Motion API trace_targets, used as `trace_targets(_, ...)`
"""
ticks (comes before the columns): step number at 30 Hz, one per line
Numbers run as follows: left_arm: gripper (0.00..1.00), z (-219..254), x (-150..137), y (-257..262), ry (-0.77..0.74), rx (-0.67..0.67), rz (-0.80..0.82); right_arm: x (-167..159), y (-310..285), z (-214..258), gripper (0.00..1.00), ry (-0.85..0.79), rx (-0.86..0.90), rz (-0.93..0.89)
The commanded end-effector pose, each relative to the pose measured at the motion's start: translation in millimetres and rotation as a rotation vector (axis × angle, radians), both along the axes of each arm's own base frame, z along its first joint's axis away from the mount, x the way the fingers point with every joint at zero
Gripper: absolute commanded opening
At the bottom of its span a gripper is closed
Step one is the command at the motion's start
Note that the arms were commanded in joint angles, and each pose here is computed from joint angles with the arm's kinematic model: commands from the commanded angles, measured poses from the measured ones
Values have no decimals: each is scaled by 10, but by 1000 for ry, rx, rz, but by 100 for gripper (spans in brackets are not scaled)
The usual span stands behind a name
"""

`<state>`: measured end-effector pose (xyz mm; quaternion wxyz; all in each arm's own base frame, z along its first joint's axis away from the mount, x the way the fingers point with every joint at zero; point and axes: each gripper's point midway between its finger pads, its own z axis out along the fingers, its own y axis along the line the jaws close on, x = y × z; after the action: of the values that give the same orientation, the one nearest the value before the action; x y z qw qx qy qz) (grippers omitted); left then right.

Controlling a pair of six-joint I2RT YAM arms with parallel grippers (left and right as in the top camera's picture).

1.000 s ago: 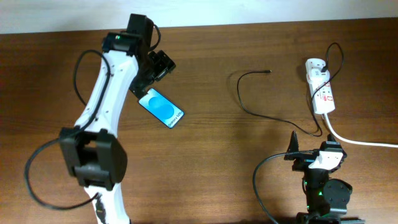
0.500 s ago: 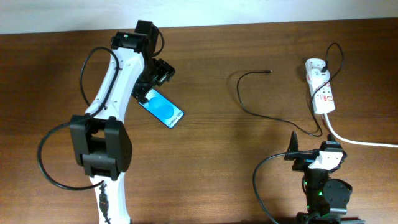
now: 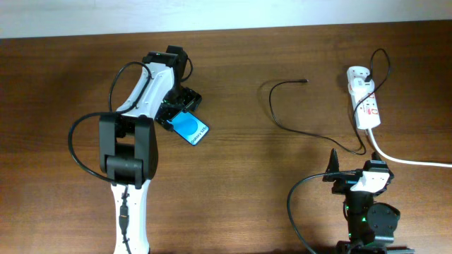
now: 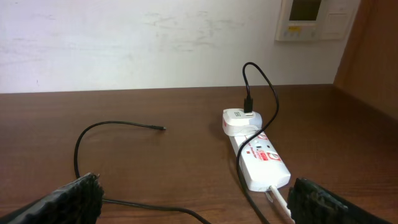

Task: Plug charger to phone and switch on socket
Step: 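Move the left gripper over the blue phone and lower onto it, then close the left gripper on the phone's long edges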

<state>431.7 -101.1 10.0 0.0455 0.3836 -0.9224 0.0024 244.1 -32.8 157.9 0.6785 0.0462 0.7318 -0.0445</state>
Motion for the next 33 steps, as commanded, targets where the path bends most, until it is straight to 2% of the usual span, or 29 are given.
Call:
trace_targets(1, 99, -89, -32, -7, 25, -3, 1, 0, 10, -26, 99, 5, -3, 6)
trace_targets(6, 99, -229, -153, 7, 91, 7, 0, 0, 10, -26, 99, 5, -3, 6)
trace_targets(13, 99, -256, -164, 28, 95, 14, 17, 0, 10, -26, 99, 5, -3, 6)
trace_targets(27, 99, -586, -373, 27, 139, -3, 21, 1, 11, -26, 99, 5, -3, 6)
trace_targets(33, 91, -623, -423, 40, 153, 3, 32, 0, 10, -26, 99, 5, -3, 6)
